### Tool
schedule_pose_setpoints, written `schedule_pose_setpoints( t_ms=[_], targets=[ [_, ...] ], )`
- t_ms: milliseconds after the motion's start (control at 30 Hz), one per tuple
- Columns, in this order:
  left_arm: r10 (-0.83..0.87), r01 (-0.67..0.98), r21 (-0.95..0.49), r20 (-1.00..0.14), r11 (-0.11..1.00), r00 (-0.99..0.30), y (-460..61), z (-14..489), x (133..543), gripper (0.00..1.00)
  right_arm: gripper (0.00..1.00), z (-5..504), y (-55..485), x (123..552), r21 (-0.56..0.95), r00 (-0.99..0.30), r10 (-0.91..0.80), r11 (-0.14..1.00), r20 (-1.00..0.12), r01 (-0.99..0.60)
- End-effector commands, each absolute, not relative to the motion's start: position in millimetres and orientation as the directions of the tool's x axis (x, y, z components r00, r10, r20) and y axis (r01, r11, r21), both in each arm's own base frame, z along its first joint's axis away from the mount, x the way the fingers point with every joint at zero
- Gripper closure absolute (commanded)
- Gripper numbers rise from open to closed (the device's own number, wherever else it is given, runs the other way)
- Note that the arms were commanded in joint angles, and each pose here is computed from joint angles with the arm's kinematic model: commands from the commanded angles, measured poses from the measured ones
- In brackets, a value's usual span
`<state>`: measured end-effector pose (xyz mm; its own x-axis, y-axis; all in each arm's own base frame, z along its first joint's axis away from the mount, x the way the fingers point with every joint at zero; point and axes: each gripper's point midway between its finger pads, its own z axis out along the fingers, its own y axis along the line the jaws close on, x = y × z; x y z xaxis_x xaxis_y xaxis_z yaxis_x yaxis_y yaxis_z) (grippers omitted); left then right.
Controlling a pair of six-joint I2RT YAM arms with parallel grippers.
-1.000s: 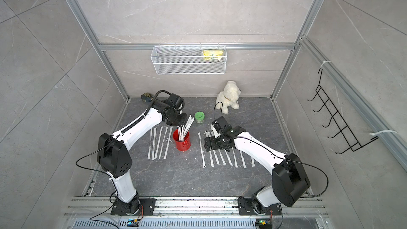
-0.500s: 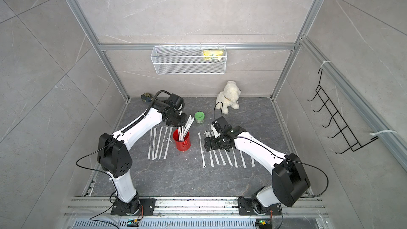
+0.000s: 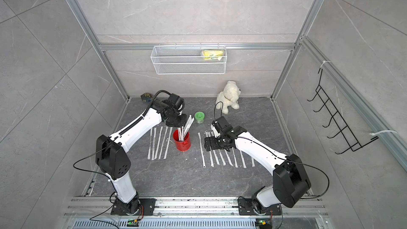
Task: Take the straws out of the storage container
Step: Pick up the straw from the container.
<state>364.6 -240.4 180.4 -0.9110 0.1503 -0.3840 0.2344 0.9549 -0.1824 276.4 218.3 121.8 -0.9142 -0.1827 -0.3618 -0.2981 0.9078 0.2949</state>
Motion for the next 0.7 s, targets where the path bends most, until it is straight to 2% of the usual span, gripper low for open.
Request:
schedule_pose_setpoints(
  t_ms=[0, 300, 667],
  targets=[
    [0.152, 0.254, -0.187, -0.435, 0.949, -0.887, -237.2, 215.1, 357.6, 0.93, 0.0, 137.7, 218.9, 277.3, 0.304, -0.904, -0.183, 0.9, -0.386, -0.312],
    [0.151, 0.261, -0.175, -0.474, 0.949, -0.868, -230.5, 242.0, 353.0, 0.93, 0.0, 141.7, 220.0, 277.3, 0.31, -0.903, -0.181, 0.897, -0.39, -0.314],
    [0.167, 0.282, -0.11, -0.588, 0.953, -0.792, -212.2, 315.7, 351.3, 0.93, 0.0, 148.8, 220.6, 279.2, 0.308, -0.898, -0.187, 0.895, -0.399, -0.323]
  ],
)
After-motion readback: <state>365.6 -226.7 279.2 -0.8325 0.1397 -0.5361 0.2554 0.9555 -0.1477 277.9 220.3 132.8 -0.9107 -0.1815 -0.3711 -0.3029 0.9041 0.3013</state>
